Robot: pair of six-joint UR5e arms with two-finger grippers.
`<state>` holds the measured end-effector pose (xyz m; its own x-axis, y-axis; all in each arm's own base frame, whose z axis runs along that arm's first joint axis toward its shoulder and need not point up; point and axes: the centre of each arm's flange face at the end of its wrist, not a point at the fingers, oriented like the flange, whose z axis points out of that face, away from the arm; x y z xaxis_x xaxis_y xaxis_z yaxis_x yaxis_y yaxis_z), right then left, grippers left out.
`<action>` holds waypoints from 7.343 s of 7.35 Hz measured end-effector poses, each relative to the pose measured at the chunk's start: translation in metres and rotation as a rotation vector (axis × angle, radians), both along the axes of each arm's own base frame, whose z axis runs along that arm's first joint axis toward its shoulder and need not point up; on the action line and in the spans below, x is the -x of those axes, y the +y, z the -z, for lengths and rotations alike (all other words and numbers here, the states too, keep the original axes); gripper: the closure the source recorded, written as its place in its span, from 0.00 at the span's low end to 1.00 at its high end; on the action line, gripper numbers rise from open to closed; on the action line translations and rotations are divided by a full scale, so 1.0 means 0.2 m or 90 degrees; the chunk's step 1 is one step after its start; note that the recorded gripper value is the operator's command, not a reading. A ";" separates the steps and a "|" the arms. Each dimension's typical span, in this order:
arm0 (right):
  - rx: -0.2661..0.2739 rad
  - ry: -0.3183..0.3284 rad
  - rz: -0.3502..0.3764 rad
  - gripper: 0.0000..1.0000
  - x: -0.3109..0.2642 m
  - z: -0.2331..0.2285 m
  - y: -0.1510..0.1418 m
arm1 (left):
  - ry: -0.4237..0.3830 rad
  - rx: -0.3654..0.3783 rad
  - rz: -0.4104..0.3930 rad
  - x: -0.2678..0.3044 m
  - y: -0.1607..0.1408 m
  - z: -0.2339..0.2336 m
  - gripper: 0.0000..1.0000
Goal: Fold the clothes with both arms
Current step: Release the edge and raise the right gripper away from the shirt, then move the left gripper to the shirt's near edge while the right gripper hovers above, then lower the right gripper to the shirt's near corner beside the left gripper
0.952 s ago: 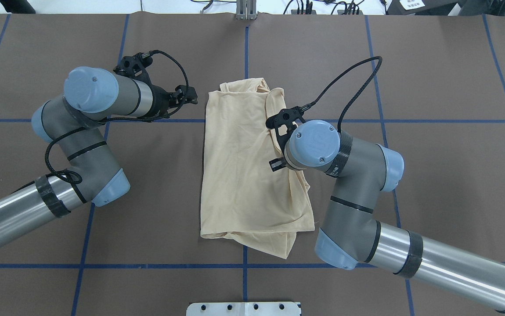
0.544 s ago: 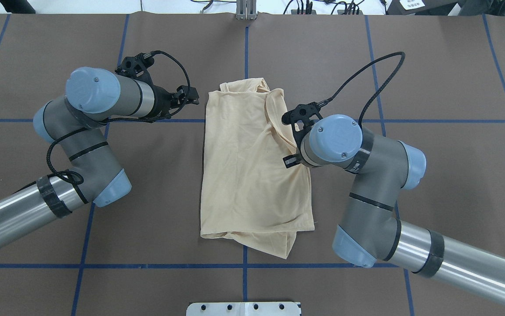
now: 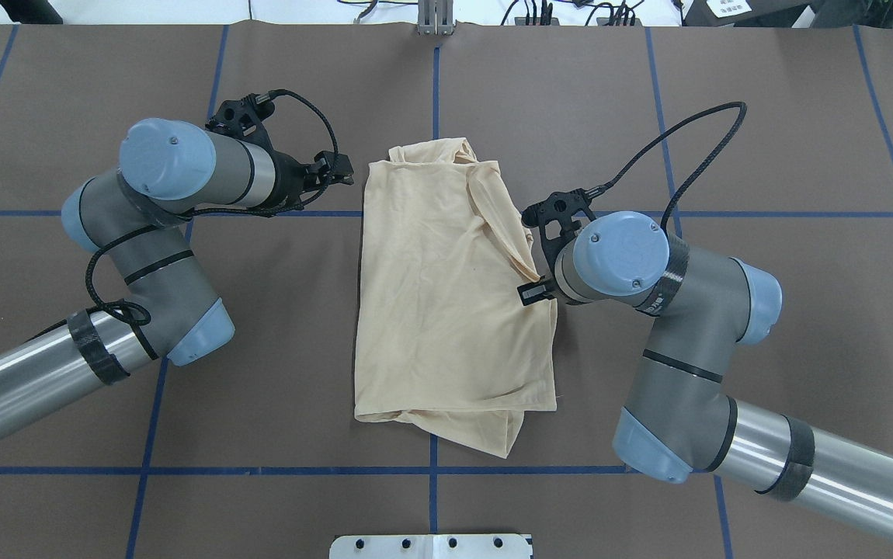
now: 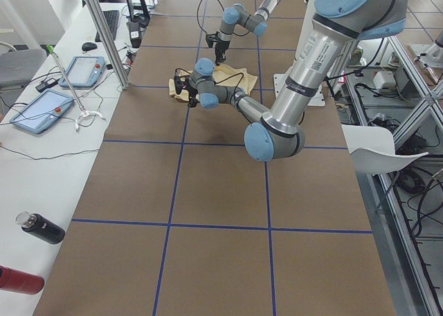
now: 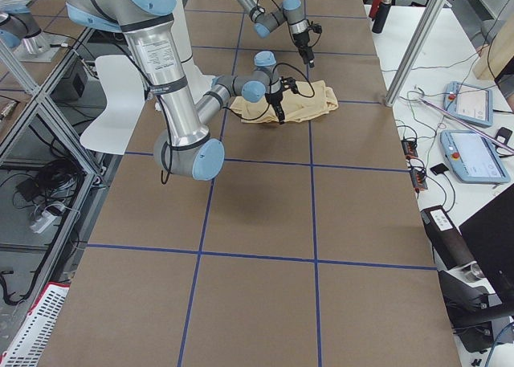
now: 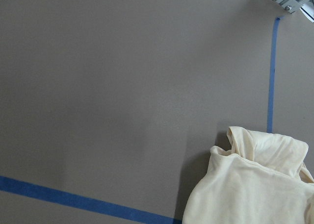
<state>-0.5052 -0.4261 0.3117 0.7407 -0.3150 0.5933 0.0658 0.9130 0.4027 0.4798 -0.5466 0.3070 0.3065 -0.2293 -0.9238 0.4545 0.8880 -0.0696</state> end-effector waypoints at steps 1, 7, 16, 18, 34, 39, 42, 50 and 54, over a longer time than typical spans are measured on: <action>-0.003 -0.005 -0.007 0.00 -0.01 0.03 -0.03 | -0.001 0.000 0.000 0.00 0.00 0.00 0.00; -0.021 0.027 -0.050 0.00 0.27 0.15 -0.49 | -0.006 0.003 -0.002 0.00 0.00 -0.04 0.00; -0.029 0.073 -0.045 0.00 0.15 -0.04 -0.68 | -0.001 0.004 -0.002 -0.04 -0.02 -0.05 0.00; -0.036 0.099 -0.032 0.00 -0.01 -0.18 -0.78 | 0.000 0.003 -0.001 -0.04 -0.02 -0.04 0.00; 0.223 -0.205 -0.027 0.00 -0.26 0.34 -0.12 | 0.104 0.123 -0.152 -0.19 1.02 0.03 0.24; 0.224 -0.205 -0.030 0.00 -0.25 0.34 -0.11 | 0.088 0.161 -0.171 -0.31 1.14 0.06 0.26; 0.226 -0.204 -0.029 0.00 -0.25 0.33 -0.11 | 0.082 0.171 -0.181 -0.35 1.20 0.04 0.26; 0.230 -0.200 -0.030 0.00 -0.26 0.30 -0.11 | 0.076 0.183 -0.196 -0.41 1.28 0.02 1.00; 0.233 -0.197 -0.024 0.00 -0.25 0.28 -0.07 | 0.089 0.177 -0.196 -0.37 1.28 0.07 1.00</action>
